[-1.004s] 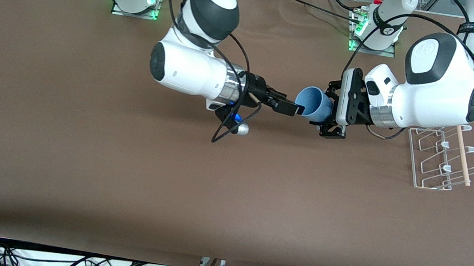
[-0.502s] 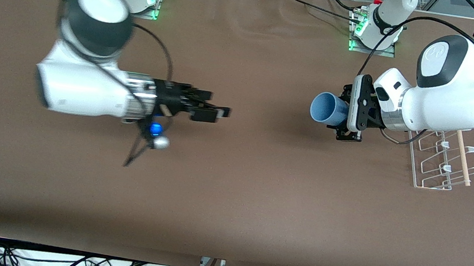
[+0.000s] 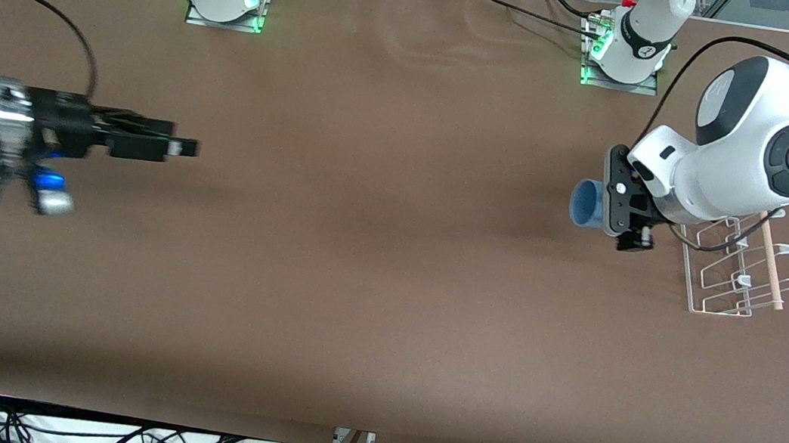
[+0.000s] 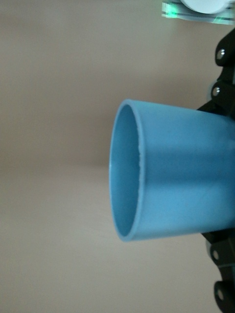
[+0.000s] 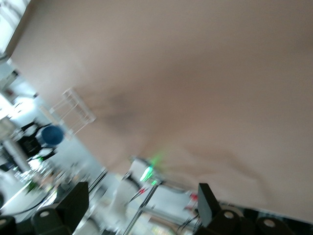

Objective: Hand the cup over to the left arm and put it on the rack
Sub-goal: 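Carry the cup with the left gripper onto a rack peg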

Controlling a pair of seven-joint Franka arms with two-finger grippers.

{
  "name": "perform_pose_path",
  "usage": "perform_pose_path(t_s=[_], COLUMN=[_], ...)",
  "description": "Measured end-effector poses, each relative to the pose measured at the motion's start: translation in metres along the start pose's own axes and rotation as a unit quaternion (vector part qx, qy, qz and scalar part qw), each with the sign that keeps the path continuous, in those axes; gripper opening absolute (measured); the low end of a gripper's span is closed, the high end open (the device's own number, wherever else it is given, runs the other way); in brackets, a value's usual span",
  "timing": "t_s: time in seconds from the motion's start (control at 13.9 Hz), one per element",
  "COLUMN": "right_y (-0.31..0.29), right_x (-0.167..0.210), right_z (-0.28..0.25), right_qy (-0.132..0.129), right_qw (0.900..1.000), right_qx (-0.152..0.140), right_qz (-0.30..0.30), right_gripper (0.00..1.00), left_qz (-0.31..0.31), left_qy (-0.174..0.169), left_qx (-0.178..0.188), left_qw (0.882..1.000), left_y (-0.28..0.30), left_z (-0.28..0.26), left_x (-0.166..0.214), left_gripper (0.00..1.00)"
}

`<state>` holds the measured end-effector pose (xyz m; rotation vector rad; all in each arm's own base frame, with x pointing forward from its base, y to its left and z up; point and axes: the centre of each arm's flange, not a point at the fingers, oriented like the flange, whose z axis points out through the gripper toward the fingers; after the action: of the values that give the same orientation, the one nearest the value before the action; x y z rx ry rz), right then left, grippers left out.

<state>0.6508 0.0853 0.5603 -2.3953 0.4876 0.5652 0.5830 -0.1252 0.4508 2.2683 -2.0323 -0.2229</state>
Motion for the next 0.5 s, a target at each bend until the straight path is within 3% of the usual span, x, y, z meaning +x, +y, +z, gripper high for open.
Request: perform_pose_path(t_s=[0.22, 0.5], right_y=[0.023, 0.030], right_x=[-0.002, -0.002], right_z=[-0.023, -0.028], right_qy=[0.061, 0.097], right_qw=[0.996, 0.987], right_qx=[-0.069, -0.128], right_qz=[0.013, -0.003], right_gripper=[0.99, 0.99], left_qz=[-0.031, -0.076], left_qy=[-0.131, -0.258], left_qx=[0.021, 0.030], left_qw=[0.991, 0.963], left_y=[-0.001, -0.002], left_z=[-0.009, -0.004], left_x=[-0.026, -0.049], left_gripper=[0.75, 0.75])
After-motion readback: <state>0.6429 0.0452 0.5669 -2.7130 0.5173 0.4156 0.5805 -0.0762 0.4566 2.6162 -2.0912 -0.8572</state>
